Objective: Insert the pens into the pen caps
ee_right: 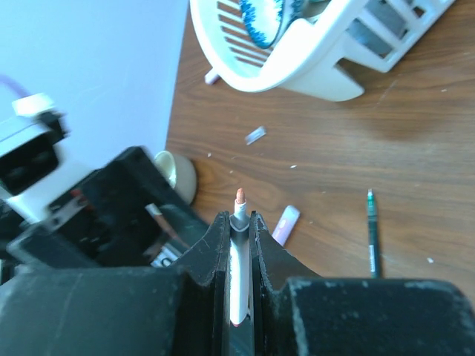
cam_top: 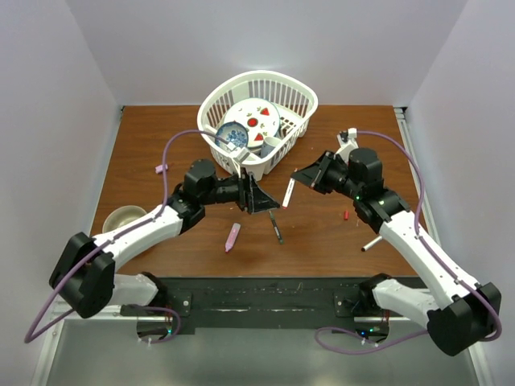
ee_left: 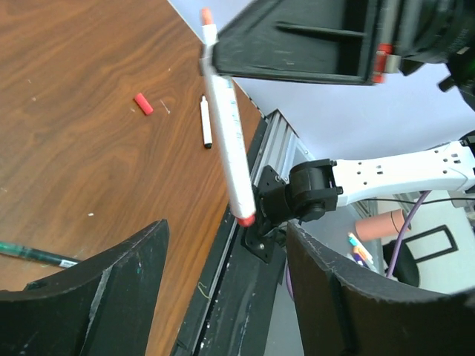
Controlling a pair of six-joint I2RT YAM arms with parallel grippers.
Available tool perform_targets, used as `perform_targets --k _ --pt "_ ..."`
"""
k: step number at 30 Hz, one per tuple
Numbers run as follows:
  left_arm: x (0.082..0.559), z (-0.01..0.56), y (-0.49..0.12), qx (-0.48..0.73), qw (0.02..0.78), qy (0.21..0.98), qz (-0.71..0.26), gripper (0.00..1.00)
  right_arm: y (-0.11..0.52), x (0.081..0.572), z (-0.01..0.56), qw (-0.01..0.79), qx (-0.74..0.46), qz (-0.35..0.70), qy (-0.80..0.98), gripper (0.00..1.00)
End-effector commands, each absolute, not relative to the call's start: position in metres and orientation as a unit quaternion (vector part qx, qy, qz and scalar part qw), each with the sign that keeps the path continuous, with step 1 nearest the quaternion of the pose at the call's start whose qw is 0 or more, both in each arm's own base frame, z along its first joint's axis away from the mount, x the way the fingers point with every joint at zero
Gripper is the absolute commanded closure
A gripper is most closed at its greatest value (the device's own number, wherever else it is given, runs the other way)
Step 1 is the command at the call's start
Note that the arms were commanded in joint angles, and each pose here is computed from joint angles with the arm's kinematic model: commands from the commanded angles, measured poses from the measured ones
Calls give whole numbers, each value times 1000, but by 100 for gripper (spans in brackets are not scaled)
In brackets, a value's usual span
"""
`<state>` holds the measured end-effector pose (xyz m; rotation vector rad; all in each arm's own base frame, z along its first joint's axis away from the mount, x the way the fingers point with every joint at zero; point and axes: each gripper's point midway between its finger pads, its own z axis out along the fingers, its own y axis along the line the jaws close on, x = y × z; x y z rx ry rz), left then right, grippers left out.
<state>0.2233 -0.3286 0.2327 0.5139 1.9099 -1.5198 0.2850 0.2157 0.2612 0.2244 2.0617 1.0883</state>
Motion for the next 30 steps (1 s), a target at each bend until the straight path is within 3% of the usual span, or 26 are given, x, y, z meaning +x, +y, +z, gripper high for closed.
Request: perform_targets --k 1,13,17,18,20,21,22,26,30 --pt "226 261 -341 212 337 687 -608 32 223 276 286 400 78 464 786 100" --pt "217 268 -362 233 309 663 -641 39 234 267 289 395 67 476 783 100" --pt "213 268 -364 233 298 659 -650 64 236 265 289 393 65 477 783 100" --pt "212 270 -364 234 299 656 -652 76 236 265 289 394 65 478 783 100" --pt "211 269 -363 236 298 656 -652 88 236 266 289 391 69 479 783 93" --pt "210 271 -362 237 299 655 -652 100 236 266 291 392 69 477 783 88" --pt "212 271 -361 237 306 656 -648 100 233 265 286 389 72 466 791 71" --pt "218 266 -352 230 330 680 -613 100 214 272 287 422 94 420 798 49" --pt "232 279 -332 221 400 702 -547 100 160 290 257 456 157 260 836 48"
